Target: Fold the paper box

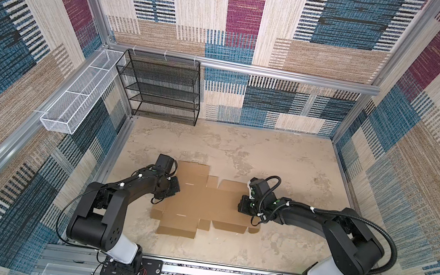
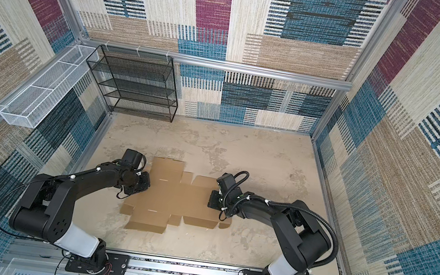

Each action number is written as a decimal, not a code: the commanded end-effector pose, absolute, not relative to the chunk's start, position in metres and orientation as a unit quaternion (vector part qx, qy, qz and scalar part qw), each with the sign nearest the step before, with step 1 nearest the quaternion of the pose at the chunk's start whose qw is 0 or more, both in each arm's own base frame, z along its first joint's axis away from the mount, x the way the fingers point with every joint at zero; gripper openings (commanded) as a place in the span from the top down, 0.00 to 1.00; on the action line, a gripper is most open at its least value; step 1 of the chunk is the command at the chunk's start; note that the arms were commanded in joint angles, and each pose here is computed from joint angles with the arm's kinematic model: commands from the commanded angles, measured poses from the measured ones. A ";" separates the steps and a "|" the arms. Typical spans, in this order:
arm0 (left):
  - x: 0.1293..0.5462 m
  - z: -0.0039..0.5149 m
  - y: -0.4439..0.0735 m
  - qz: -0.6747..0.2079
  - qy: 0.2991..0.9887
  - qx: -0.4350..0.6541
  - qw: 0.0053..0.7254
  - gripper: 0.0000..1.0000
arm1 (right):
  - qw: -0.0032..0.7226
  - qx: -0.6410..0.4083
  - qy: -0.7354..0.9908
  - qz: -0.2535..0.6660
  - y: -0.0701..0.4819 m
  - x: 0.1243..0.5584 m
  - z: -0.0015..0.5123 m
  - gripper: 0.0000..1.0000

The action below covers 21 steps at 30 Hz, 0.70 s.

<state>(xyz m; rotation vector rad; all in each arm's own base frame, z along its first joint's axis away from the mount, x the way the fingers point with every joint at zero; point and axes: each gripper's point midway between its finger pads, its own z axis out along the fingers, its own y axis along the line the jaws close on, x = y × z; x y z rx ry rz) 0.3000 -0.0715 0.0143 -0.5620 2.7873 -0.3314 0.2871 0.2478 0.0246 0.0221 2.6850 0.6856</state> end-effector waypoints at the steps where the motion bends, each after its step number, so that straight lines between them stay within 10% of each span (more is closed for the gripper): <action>1: 0.269 0.003 -0.072 -0.107 0.967 -0.215 0.087 1.00 | 0.206 -0.021 0.951 0.231 0.249 0.313 0.024 0.95; 21: 0.228 0.022 -0.149 -0.184 0.969 -0.149 0.069 1.00 | 0.281 -0.098 0.916 0.270 0.315 0.449 0.047 0.90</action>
